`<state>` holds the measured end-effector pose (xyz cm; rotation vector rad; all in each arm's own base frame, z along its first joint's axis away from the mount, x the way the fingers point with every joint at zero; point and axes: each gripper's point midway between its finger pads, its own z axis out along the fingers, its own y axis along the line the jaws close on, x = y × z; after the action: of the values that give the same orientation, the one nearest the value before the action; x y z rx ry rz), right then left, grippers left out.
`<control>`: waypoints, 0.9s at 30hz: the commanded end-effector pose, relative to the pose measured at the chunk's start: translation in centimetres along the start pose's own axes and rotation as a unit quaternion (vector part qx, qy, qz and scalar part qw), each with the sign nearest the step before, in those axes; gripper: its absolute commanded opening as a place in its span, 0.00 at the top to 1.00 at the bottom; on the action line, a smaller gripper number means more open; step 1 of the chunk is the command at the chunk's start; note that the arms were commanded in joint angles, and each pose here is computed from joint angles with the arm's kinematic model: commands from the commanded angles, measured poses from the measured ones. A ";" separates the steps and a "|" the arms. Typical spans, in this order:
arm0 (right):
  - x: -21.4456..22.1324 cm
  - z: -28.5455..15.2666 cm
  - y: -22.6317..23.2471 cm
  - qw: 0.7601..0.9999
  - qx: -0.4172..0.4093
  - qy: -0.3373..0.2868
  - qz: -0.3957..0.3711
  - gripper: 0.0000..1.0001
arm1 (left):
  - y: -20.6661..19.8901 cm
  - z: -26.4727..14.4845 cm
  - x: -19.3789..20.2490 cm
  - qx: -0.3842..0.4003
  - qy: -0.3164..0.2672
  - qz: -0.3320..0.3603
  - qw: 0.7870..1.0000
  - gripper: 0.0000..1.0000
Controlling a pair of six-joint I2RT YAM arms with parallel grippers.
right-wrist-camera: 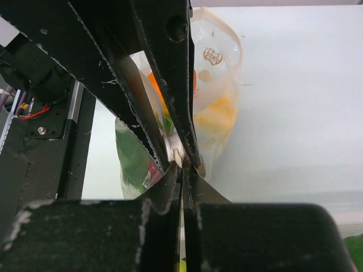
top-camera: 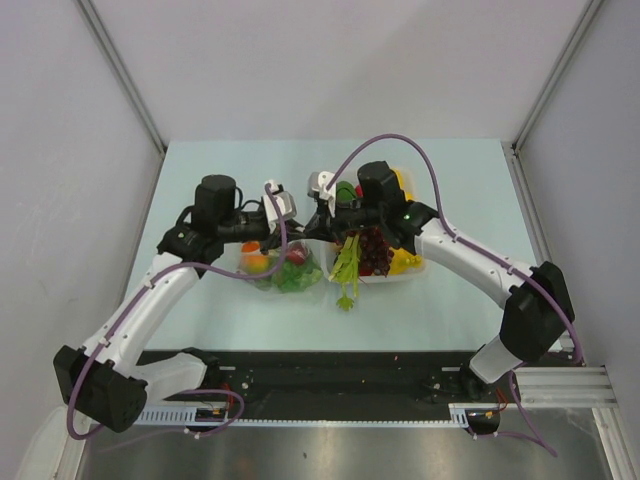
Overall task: Place the food in the zip-top bag and seal the zipper
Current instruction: Zip the zipper food storage bag at the center of the board.
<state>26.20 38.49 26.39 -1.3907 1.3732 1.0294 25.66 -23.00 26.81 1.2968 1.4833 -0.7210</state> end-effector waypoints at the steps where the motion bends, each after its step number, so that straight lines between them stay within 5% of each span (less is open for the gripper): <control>1: -2.6 -1.1 0.3 0.999 0.006 -0.028 -0.037 1.00 | 0.3 -0.6 -2.2 0.002 -0.017 0.056 0.998 0.87; 14: -2.8 -2.9 -1.0 0.998 0.035 -0.035 -0.035 1.00 | 2.0 -3.5 2.5 -0.035 0.059 0.034 0.997 0.91; 27: -1.9 -4.3 -3.4 0.996 0.076 -0.028 -0.037 1.00 | 3.6 -8.5 2.5 -0.101 0.093 0.019 0.990 0.90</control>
<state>27.69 36.79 26.84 -1.3437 1.3682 0.9805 26.84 -16.53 25.44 1.2990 1.6229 -0.5728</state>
